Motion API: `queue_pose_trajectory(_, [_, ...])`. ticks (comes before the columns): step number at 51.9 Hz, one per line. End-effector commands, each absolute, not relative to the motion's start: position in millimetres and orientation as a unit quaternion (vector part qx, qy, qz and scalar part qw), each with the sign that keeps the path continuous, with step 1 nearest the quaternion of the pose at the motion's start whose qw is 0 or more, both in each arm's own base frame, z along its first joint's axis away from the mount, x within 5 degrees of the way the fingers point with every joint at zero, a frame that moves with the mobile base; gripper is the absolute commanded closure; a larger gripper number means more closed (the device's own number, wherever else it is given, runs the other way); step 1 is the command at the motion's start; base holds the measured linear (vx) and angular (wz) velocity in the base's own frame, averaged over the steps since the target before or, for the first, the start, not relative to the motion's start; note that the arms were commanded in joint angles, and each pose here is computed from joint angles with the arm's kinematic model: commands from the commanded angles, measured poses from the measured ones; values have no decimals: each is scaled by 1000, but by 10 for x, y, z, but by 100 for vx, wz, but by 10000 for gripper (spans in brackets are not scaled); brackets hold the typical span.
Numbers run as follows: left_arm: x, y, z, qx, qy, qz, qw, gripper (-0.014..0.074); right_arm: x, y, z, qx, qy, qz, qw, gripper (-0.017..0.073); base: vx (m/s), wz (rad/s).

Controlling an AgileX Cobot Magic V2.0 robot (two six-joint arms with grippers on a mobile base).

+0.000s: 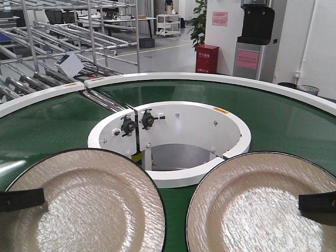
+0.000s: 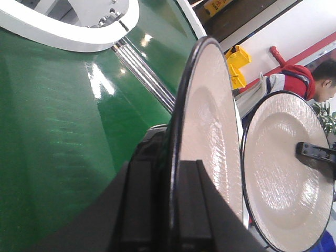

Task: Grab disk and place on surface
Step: 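Hold both plates raised while the base drives to the steel table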

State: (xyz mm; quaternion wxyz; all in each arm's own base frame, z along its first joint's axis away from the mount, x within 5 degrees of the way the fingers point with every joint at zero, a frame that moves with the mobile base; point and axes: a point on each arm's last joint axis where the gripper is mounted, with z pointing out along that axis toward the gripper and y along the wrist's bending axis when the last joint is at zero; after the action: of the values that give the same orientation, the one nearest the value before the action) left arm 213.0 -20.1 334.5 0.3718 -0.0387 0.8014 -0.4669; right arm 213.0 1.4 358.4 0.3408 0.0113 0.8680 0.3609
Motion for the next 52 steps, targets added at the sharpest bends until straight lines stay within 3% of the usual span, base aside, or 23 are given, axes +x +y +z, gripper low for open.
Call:
queue_pose_trajectory(1, [2098, -246, 3598, -48, 752, -523, 399, 598, 2115, 63, 3797, 19, 834, 397, 383, 568, 0, 0])
queue_pose_trajectory(52, [2099, -247, 3597, -47, 752, -523, 398, 598, 2115, 63, 3798, 19, 834, 397, 384, 568, -2, -3])
